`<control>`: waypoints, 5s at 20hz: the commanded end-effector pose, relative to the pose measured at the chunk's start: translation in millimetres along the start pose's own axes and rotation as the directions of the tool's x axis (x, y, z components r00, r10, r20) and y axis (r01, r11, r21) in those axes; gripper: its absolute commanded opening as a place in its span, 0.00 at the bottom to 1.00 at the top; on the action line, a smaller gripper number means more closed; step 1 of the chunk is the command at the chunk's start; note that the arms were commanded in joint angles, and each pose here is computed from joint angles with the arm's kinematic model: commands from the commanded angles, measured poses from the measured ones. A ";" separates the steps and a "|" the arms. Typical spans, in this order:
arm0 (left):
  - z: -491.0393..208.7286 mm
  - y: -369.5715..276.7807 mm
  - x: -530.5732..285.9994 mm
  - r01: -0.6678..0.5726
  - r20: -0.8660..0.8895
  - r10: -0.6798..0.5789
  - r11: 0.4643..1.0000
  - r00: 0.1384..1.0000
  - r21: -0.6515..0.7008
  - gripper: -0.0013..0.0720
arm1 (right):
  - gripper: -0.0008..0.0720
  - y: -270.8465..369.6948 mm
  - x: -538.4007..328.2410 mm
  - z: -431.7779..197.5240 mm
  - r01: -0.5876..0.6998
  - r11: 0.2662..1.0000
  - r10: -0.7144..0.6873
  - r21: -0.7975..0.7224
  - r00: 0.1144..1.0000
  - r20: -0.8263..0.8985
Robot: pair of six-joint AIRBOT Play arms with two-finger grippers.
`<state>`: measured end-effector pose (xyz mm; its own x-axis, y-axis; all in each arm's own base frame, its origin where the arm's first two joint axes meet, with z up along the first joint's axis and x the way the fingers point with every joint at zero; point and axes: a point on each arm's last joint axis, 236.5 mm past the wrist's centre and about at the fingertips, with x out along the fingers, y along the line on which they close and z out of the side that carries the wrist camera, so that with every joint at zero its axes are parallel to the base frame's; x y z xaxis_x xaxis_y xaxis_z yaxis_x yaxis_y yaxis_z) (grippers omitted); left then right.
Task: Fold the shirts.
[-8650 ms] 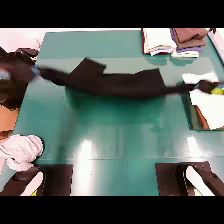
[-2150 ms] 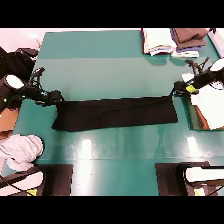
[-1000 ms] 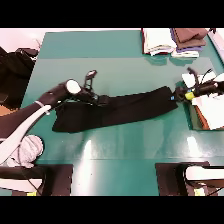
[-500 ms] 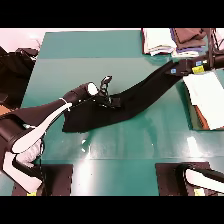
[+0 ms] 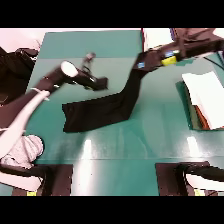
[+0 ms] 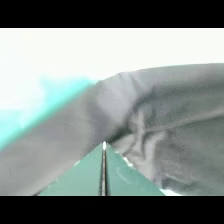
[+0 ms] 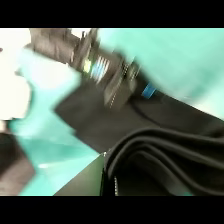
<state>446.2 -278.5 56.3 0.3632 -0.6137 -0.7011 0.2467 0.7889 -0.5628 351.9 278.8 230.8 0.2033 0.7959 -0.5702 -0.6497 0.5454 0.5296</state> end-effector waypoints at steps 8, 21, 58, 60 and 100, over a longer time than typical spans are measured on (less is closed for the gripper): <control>67.8 93.4 -295.4 -0.350 0.452 0.346 0.933 0.822 -0.079 0.05 | 0.55 153.5 224.8 -32.8 -0.282 0.948 0.280 -0.148 0.959 -0.037; 48.2 4.9 -234.8 -0.240 0.378 0.171 0.960 0.910 0.141 0.05 | 0.75 -152.3 97.5 -140.5 0.226 0.910 -0.149 0.347 0.960 -0.235; 9.1 -120.0 -157.6 0.034 0.256 -0.113 0.955 0.960 0.293 0.05 | 0.04 -393.3 -250.0 -68.9 0.389 0.584 -0.711 0.712 0.668 0.219; 8.9 -119.9 -157.5 0.039 0.255 -0.112 0.961 0.960 0.275 0.05 | 0.04 -400.8 -275.1 -57.4 0.339 0.579 -0.738 0.742 0.604 0.300; -4.7 -115.0 -153.8 0.019 0.198 -0.092 0.939 0.976 0.343 0.05 | 0.83 -248.2 -373.9 -293.7 0.603 0.034 -0.896 0.797 0.372 -0.243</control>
<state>357.6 -275.0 227.2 0.5099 -0.6655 -0.5451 0.5419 0.7406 -0.3973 221.6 -224.1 95.6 0.4374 -0.1805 -0.8810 0.6771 0.7108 0.1905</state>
